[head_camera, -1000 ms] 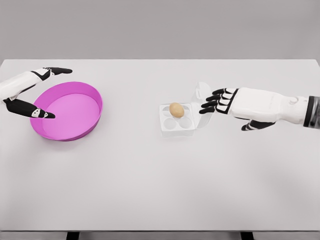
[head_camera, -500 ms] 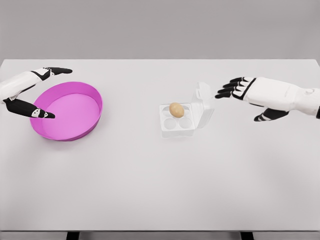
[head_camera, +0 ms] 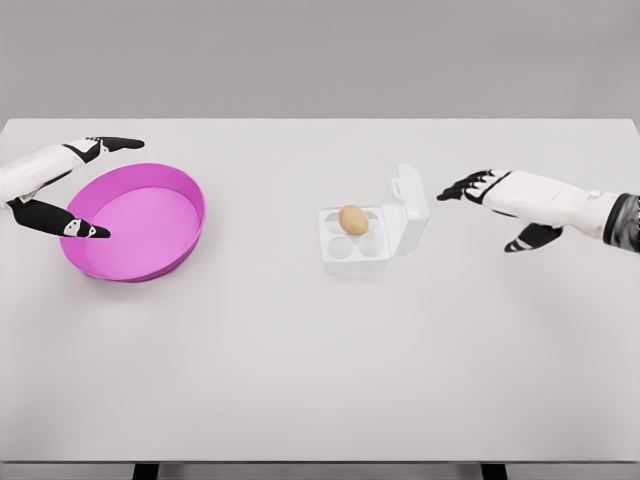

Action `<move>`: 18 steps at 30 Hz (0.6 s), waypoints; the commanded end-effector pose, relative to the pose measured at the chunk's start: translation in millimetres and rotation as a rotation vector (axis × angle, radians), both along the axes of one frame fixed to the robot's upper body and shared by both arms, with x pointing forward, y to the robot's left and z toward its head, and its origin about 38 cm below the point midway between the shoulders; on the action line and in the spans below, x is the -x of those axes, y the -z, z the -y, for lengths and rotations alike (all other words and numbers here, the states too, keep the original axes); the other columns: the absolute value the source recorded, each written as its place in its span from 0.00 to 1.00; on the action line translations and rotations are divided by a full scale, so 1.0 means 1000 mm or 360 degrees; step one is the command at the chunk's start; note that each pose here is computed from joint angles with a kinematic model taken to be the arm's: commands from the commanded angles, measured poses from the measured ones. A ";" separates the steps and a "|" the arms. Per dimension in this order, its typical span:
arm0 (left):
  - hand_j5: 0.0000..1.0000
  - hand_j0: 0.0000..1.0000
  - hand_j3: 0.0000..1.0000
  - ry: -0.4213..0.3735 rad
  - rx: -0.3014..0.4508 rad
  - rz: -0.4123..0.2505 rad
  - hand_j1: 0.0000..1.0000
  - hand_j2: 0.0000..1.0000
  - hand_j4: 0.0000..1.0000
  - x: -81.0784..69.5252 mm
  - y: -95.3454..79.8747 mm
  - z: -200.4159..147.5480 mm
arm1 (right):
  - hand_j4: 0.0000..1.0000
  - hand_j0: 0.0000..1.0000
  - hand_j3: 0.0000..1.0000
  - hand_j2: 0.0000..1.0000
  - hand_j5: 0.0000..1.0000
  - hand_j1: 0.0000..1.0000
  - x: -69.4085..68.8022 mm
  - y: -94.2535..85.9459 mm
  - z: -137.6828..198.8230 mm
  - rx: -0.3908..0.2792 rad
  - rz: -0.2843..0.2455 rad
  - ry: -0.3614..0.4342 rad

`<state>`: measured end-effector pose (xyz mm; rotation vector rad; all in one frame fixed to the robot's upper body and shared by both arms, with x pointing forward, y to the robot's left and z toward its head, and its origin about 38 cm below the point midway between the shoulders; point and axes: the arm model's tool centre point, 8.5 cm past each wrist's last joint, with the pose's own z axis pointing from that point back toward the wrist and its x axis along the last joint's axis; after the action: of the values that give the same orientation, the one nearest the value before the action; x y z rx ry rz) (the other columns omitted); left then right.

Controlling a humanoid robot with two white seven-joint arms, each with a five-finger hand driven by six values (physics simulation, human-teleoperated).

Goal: Pack egg into the box and close the box lid

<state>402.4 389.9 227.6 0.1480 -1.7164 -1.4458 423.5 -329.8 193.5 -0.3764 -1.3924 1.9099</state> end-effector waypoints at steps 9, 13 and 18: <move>1.00 1.00 1.00 -0.0002 0.0014 -0.0002 1.00 1.00 1.00 0.000 -0.001 0.000 | 1.00 1.00 1.00 1.00 1.00 1.00 -0.007 0.019 -0.001 0.0009 -0.0043 0.0032; 1.00 1.00 1.00 -0.0003 0.0012 -0.0002 1.00 1.00 1.00 0.000 -0.001 0.000 | 1.00 1.00 1.00 1.00 1.00 1.00 -0.003 0.009 -0.008 0.0019 0.0005 -0.0025; 1.00 1.00 1.00 -0.0003 0.0009 -0.0002 1.00 1.00 1.00 0.000 -0.001 0.000 | 1.00 1.00 1.00 1.00 1.00 1.00 0.006 -0.003 -0.025 0.0017 0.0071 -0.0118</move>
<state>402.4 389.8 227.6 0.1483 -1.7163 -1.4463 420.5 -310.8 189.3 -0.3752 -1.4180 1.9672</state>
